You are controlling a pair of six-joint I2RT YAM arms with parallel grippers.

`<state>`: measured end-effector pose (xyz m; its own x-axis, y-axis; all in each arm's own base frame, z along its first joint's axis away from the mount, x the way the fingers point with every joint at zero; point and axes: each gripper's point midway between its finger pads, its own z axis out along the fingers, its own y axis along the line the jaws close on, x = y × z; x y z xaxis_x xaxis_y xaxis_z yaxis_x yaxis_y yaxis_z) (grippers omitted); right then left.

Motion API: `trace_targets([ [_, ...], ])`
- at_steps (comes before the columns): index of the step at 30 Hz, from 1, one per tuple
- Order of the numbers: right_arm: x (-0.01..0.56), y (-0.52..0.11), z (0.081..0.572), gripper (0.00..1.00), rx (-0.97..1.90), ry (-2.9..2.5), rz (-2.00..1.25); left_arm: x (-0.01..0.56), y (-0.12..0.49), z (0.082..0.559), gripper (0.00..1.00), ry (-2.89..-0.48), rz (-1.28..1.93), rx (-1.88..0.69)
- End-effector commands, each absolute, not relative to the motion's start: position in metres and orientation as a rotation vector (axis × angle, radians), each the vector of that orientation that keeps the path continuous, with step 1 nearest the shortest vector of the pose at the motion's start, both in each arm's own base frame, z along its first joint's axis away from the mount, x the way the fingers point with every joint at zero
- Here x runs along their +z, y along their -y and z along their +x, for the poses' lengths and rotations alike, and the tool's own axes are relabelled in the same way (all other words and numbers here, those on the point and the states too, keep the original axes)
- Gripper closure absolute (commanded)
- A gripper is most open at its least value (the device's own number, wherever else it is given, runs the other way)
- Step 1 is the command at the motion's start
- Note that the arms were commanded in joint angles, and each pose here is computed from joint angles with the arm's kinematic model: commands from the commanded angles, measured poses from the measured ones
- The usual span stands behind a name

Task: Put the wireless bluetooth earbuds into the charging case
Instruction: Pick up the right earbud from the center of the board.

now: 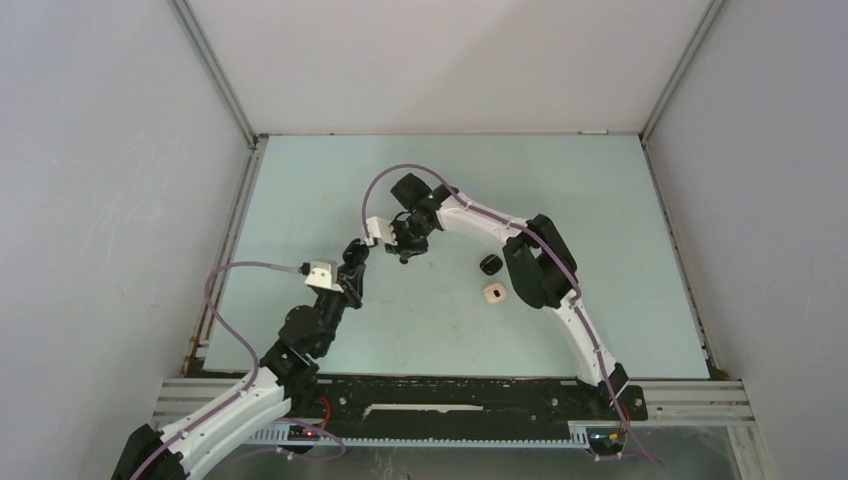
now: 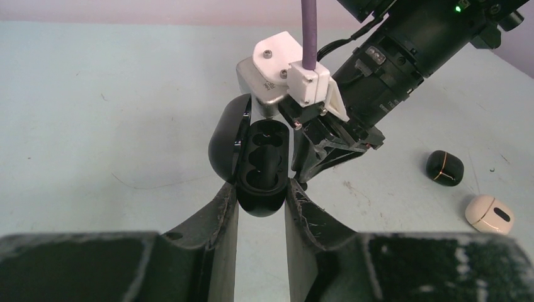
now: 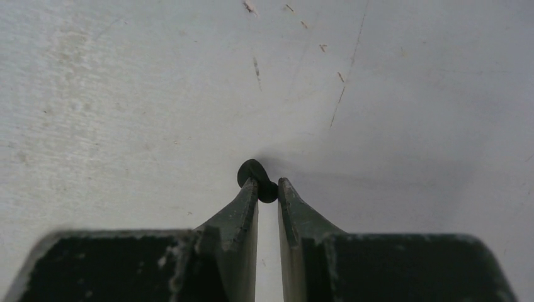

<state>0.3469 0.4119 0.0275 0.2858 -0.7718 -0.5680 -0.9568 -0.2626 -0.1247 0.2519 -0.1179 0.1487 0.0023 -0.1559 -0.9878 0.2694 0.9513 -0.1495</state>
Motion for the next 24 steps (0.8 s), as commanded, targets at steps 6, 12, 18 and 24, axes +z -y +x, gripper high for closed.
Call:
trace_targets([
  [6, 0.049, -0.373, 0.331, 0.91, 0.646, -1.866, -1.914, 0.147, 0.119, 0.251, 1.0, -1.523, 0.083, -0.358],
  [12, 0.057, -0.334, 0.308, 0.93, 0.923, -2.138, -1.514, 0.148, 0.12, 0.25, 1.0, -1.519, 0.085, -0.371],
  [18, 0.083, -0.301, 0.295, 0.96, 1.133, -2.228, -1.175, 0.145, 0.125, 0.25, 1.0, -1.529, 0.107, -0.387],
  [24, 0.146, -0.295, 0.26, 0.97, 1.348, -2.063, -1.105, 0.147, 0.168, 0.237, 1.0, -1.5, 0.309, -0.567],
])
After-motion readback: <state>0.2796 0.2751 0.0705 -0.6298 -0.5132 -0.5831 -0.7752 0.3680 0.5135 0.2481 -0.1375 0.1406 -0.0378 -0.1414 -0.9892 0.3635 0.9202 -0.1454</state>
